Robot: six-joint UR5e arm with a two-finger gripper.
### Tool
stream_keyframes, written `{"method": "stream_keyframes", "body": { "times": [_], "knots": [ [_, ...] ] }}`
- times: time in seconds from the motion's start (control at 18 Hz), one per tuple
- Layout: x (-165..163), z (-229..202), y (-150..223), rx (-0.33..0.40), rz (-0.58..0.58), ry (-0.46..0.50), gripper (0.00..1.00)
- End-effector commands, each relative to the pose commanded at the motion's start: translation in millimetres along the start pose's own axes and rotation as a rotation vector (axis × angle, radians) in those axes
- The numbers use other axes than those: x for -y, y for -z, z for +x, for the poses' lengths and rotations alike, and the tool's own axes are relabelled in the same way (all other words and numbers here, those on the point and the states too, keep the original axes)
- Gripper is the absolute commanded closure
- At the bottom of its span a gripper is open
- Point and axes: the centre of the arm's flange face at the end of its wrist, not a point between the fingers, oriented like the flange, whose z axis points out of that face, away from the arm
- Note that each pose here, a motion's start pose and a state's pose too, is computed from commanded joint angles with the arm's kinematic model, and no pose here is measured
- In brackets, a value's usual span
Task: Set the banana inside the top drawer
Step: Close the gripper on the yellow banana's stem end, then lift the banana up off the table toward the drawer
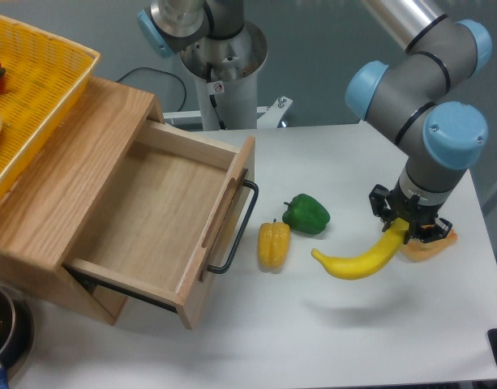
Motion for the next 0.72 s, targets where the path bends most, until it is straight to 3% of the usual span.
{"method": "stream_keyframes", "body": {
  "times": [0.28,0.72],
  "knots": [
    [-3.4,1.5,7.1,0.004,0.003,0.005,1.0],
    [-22.9,34.1,91.2,0.012,0.002,0.023,1.0]
  ]
}}
